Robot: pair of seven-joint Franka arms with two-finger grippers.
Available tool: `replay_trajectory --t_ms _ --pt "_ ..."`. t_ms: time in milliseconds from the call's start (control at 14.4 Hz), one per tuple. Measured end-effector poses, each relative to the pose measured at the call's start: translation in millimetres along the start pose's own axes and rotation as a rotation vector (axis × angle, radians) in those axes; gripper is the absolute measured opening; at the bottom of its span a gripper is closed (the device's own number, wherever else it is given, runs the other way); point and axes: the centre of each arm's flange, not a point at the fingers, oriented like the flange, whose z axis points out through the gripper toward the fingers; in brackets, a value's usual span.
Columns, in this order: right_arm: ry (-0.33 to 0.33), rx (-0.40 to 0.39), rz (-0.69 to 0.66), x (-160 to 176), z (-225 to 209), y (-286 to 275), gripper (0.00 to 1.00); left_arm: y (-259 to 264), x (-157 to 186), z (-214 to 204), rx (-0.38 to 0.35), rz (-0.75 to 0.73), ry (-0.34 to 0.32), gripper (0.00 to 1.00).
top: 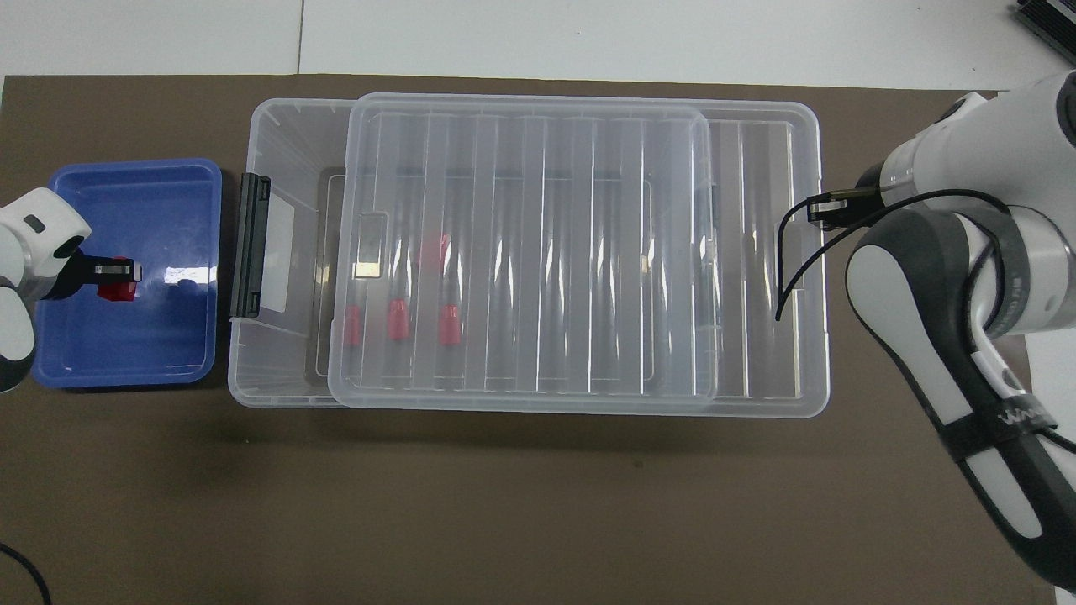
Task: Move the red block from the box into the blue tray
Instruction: 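Slide the lid closed with the right gripper while the left gripper lowers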
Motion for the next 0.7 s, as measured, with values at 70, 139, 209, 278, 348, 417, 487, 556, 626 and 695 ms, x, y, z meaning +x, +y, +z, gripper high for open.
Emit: replay_trajectory --t_ms 70,139,209,278,348,417,487,556,626,695 --pt "-0.003 0.001 -0.01 -0.7 0.2 -6.2 0.01 0.0 -1.0 5.7 0.001 -0.001 0.002 0.34" --pt "-0.007 0.001 -0.02 -1.5 0.4 -12.5 0.01 0.0 -1.9 10.9 0.001 -0.002 0.0 0.34" --pt "-0.012 0.002 -0.03 -2.6 0.7 -19.2 0.01 0.0 -2.3 15.9 0.001 -0.002 -0.002 0.34" --pt "-0.018 0.003 -0.043 -3.9 0.9 -26.8 0.01 0.3 -2.5 21.1 0.001 -0.002 -0.003 0.34" --pt "-0.02 0.004 -0.055 -4.9 0.8 -34.4 0.01 1.0 -2.5 26.4 0.001 -0.001 -0.003 0.34" --pt "-0.02 0.004 -0.065 -5.8 0.6 -40.7 0.01 1.6 -2.4 31.1 -0.003 -0.007 -0.002 0.34" --pt "-0.021 0.005 -0.075 -6.7 0.6 -47.0 0.01 2.0 -2.5 34.8 -0.018 -0.028 0.001 0.34" --pt "-0.022 0.006 -0.084 -7.5 0.6 -53.0 0.01 2.0 -2.8 37.0 -0.043 -0.062 0.006 0.34" --pt "-0.022 0.007 -0.091 -8.2 0.6 -57.5 0.01 1.8 -3.2 37.9 -0.061 -0.087 0.01 0.34" --pt "-0.023 0.007 -0.097 -8.7 0.6 -60.9 0.01 1.8 -3.3 38.0 -0.07 -0.099 0.013 0.34"
